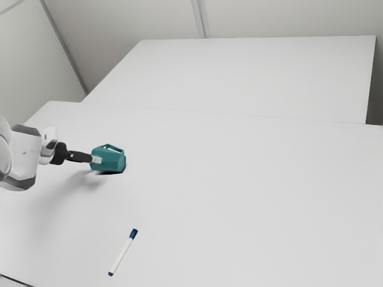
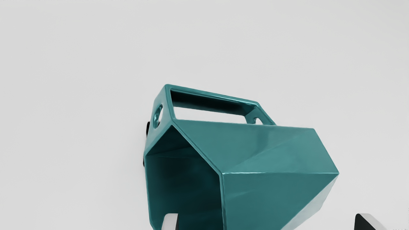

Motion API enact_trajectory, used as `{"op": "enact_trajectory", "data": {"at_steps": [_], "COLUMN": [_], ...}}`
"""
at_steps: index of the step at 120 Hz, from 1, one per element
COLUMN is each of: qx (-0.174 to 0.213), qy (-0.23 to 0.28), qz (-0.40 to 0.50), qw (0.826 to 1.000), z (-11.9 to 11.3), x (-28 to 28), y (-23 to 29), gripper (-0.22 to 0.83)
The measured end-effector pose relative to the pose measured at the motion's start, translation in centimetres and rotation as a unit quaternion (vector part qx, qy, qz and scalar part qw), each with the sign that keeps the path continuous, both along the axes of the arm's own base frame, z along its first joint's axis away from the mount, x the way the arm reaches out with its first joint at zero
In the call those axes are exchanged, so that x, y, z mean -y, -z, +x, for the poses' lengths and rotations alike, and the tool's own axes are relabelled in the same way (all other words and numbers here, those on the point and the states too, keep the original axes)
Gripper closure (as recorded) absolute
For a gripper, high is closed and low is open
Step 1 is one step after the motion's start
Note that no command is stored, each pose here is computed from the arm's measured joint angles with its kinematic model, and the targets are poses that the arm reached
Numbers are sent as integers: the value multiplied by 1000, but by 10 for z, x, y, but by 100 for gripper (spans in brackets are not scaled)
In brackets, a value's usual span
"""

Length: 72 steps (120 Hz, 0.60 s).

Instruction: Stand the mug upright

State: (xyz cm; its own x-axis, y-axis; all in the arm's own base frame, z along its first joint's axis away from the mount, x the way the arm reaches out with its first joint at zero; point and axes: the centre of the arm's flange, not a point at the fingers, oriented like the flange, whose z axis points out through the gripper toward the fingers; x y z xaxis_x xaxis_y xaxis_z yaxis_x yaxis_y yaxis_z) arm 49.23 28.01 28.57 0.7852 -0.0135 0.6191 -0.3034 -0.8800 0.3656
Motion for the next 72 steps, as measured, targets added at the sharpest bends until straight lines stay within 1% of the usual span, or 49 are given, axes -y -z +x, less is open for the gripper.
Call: {"op": "enact_trajectory", "data": {"at_steps": [27, 42, 48, 61, 72], "qx": [8, 14, 17, 29, 42], "qy": [34, 46, 50, 57, 63], "qz": [7, 9, 11, 16, 20], "qw": [999, 999, 999, 998, 997], "z": [6, 7, 7, 8, 10], "x": [16, 22, 23, 23, 24], "y": [15, 19, 18, 12, 1], "gripper": [3, 7, 12, 27, 44]}}
